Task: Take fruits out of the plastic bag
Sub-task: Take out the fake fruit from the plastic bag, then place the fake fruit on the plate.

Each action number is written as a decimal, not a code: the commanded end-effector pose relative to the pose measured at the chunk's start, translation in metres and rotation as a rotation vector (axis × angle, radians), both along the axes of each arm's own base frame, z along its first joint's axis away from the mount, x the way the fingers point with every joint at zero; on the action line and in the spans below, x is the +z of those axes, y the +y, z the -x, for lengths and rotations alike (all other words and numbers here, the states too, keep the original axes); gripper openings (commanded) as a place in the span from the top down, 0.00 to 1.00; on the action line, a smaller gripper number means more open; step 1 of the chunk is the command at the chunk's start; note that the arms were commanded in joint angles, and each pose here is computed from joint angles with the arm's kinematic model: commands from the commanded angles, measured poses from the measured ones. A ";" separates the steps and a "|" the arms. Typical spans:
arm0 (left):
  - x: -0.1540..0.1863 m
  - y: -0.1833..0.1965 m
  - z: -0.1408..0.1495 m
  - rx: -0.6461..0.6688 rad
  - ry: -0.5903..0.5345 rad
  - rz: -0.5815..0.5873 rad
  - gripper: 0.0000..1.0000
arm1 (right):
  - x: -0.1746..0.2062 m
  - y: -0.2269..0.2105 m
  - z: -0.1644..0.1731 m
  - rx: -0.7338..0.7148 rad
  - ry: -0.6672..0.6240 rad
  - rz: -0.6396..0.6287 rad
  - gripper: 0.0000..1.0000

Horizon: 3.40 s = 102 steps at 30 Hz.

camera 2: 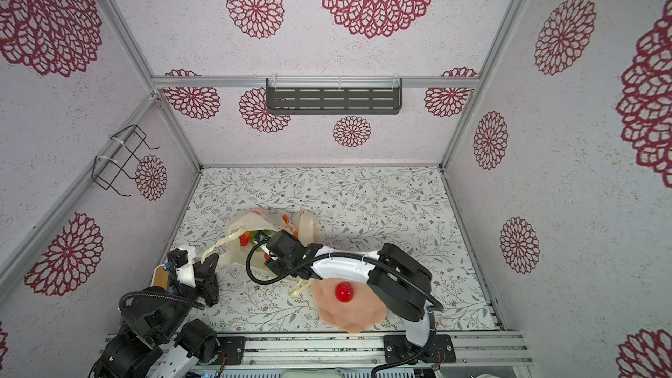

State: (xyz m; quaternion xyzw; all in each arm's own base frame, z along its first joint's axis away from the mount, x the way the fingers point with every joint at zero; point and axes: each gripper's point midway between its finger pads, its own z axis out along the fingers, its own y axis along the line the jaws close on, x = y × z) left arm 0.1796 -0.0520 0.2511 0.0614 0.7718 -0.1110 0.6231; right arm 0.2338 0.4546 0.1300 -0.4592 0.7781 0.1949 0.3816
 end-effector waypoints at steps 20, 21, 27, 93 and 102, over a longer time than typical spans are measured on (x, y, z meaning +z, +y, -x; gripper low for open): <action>0.004 0.001 -0.001 0.007 -0.021 0.000 0.96 | 0.118 -0.005 0.013 0.064 -0.170 -0.390 0.74; 0.004 0.001 -0.001 0.006 -0.021 -0.001 0.95 | 0.122 -0.006 0.014 0.065 -0.174 -0.398 0.74; 0.003 0.000 -0.001 0.001 -0.019 -0.002 0.95 | 0.146 -0.023 0.016 0.041 -0.204 -0.425 0.74; 0.002 -0.001 -0.001 -0.003 -0.015 -0.003 0.95 | -0.055 -0.308 0.045 -1.065 0.409 -0.147 0.59; 0.002 0.000 -0.001 -0.001 -0.015 -0.001 0.95 | -0.059 -0.297 0.045 -1.017 0.425 -0.089 0.44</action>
